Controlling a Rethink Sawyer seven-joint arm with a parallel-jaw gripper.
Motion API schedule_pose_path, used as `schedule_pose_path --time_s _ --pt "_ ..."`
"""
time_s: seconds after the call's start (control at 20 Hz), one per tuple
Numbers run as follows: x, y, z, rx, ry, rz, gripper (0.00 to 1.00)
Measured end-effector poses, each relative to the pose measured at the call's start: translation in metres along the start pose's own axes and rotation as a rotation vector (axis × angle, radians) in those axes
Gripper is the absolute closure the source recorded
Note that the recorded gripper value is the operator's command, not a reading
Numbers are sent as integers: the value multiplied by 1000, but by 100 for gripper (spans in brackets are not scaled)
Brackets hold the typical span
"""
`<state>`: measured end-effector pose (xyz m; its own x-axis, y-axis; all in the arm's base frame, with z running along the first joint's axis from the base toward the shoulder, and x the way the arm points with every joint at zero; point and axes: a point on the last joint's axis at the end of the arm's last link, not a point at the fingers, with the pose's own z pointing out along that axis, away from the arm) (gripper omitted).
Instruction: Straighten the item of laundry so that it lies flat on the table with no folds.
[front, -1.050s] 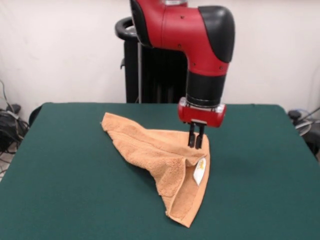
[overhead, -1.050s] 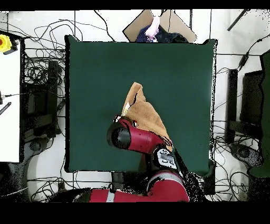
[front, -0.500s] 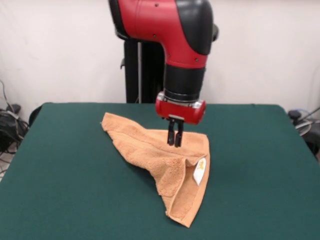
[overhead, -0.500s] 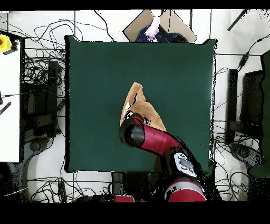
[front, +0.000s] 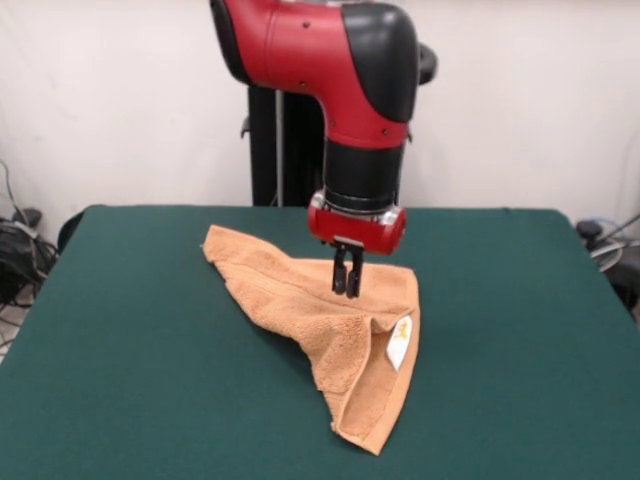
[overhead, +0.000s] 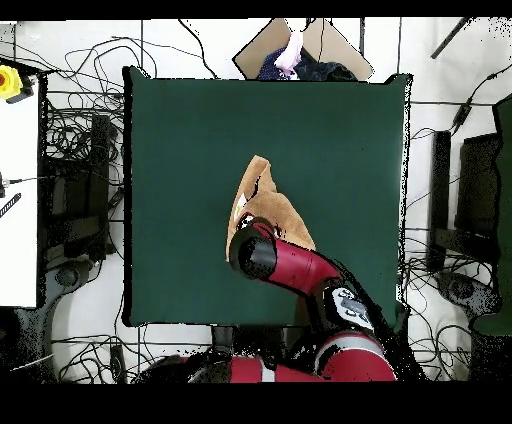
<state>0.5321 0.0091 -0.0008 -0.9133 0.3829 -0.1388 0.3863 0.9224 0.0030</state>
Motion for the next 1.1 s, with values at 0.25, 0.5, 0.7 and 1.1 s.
schedule_pose_path --time_s 0.25,0.5,0.7,1.1 --pt "11 5 9 0 24 -9 100" --pt "14 7 12 0 33 -7 100" --pt "19 6 18 1 47 -2 100" --pt "29 9 30 3 45 -11 100"
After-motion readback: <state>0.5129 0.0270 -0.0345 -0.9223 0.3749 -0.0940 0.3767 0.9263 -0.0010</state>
